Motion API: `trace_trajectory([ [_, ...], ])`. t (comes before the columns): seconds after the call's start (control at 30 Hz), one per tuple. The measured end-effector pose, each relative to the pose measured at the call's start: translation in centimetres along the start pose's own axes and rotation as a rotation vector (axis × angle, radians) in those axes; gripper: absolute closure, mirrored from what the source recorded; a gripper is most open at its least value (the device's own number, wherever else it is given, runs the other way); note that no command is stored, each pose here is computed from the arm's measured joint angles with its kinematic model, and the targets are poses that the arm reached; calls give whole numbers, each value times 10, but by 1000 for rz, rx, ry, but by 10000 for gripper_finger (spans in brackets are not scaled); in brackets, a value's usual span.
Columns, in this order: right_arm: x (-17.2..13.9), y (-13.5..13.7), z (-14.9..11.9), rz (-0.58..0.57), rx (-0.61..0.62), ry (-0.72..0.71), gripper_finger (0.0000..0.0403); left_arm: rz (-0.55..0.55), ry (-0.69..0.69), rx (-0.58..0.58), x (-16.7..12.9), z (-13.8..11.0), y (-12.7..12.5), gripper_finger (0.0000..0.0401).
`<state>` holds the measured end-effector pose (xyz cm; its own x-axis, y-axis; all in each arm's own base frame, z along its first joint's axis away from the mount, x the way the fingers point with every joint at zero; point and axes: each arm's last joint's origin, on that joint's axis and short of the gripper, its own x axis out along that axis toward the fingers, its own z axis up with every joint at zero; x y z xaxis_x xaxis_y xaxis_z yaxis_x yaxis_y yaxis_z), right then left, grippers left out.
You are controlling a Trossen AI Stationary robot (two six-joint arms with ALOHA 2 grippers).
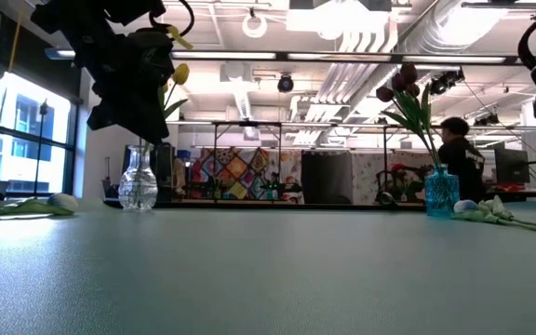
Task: Sort flowers into vase by color
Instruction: Put the bottom right white tulip into the bottom transparent vase
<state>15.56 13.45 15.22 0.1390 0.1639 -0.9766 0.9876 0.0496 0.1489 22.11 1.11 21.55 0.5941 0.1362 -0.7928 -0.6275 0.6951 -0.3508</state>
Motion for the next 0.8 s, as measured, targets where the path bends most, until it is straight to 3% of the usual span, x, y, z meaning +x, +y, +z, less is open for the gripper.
trace_trajectory([
  [0.23, 7, -6, 4, -39, 9, 26, 325, -9, 9, -8, 0, 0, 0, 321],
  [0.57, -11, 14, -10, 94, -50, 36, 323, -14, 15, 0, 0, 0, 0, 321],
  [0.8, -15, 14, -14, 93, -92, 32, 265, 31, -30, 1, 0, 1, 1, 321],
])
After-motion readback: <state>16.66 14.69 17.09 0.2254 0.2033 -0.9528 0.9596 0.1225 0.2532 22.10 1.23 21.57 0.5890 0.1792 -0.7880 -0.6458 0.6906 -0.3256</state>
